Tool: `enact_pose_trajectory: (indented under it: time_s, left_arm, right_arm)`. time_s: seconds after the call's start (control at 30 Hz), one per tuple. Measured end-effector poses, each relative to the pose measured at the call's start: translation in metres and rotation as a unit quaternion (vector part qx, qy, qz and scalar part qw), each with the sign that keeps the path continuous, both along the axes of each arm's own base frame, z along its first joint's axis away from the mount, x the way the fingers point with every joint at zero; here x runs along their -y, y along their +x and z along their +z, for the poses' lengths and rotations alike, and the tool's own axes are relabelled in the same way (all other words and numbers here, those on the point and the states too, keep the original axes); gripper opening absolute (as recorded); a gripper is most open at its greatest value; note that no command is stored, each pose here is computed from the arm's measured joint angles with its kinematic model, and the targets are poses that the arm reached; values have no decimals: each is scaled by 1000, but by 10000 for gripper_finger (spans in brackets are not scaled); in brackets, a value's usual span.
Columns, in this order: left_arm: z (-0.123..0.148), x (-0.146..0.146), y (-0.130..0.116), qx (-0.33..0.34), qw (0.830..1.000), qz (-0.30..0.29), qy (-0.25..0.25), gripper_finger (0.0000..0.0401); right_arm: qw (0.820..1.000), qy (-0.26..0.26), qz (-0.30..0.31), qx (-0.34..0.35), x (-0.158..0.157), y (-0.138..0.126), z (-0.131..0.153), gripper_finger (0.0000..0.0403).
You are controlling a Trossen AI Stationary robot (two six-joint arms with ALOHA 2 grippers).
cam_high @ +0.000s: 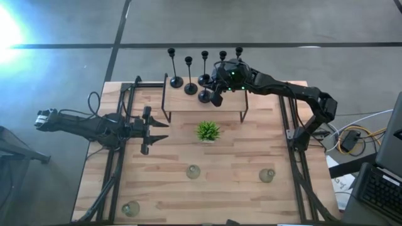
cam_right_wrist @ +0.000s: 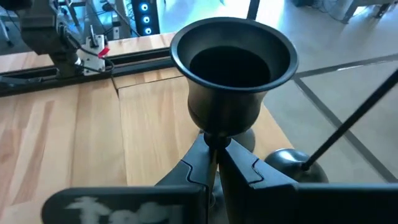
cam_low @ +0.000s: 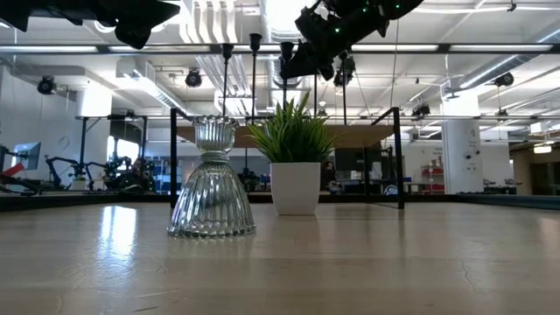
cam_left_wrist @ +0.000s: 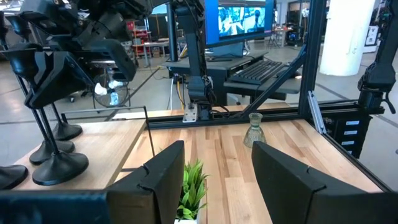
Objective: Pick & Place candle stick holders
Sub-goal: Put the small black candle holder on the shelf
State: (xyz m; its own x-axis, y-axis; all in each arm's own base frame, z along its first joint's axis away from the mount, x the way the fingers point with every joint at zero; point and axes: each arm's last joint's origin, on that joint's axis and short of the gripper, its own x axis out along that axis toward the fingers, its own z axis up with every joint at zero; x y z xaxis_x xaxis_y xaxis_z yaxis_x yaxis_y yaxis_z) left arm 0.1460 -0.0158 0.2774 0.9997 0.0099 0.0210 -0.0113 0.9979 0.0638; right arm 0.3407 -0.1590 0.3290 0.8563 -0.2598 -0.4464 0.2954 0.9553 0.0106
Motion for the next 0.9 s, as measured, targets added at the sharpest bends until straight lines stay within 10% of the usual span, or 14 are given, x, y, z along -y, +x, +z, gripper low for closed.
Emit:
enact_pose_trajectory:
  time_s: [0.9]
  left_arm:
    - [0,0,0,0,1000,0,-4,193]
  right_arm:
    - [999,41,18,-6,-2,-1,-11,11]
